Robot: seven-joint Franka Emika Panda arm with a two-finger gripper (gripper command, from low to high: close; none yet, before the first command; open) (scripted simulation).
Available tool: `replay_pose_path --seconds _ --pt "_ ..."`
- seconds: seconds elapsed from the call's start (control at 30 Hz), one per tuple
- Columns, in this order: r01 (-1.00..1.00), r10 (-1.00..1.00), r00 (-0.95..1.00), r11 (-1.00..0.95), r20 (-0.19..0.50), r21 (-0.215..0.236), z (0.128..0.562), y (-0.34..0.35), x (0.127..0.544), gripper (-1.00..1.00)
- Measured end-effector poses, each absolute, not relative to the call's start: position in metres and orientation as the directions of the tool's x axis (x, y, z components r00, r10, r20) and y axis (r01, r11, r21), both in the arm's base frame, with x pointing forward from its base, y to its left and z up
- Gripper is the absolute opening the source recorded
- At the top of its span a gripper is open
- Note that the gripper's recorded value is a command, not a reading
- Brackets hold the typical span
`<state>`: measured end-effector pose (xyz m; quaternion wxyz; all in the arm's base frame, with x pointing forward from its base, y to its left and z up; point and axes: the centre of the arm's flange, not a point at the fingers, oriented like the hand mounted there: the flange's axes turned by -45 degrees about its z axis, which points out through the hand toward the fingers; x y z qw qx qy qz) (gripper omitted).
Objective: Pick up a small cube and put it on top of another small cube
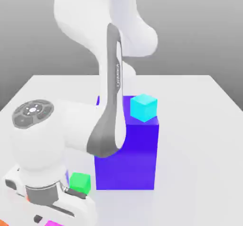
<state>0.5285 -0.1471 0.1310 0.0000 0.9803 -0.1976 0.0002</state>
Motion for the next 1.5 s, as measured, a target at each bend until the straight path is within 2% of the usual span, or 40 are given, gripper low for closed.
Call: replay_pose_path --seconds 0.17,0.37,0.67,0.9,1.13,1.37,1.5 --pt "-0.388 -0.388 0.922 -0.922 0.0 0.0 0.127 -0.147 0.528 -1.0" --pt "-0.363 -0.363 0.932 -0.932 -0.001 0.005 0.188 -0.147 0.527 -1.0" --pt "0.009 0.006 0.999 -0.997 -0.04 0.07 0.196 -0.145 0.507 -1.0" --pt "0.309 0.301 0.949 -0.947 -0.09 0.092 0.204 -0.144 0.493 -1.0" --pt "0.576 0.562 0.815 -0.813 -0.139 0.085 0.215 -0.144 0.479 -1.0" --pt "0.788 0.771 0.612 -0.613 -0.176 0.054 0.227 -0.143 0.465 -1.0" --pt "0.874 0.858 0.483 -0.484 -0.174 0.036 0.236 -0.139 0.456 -1.0"
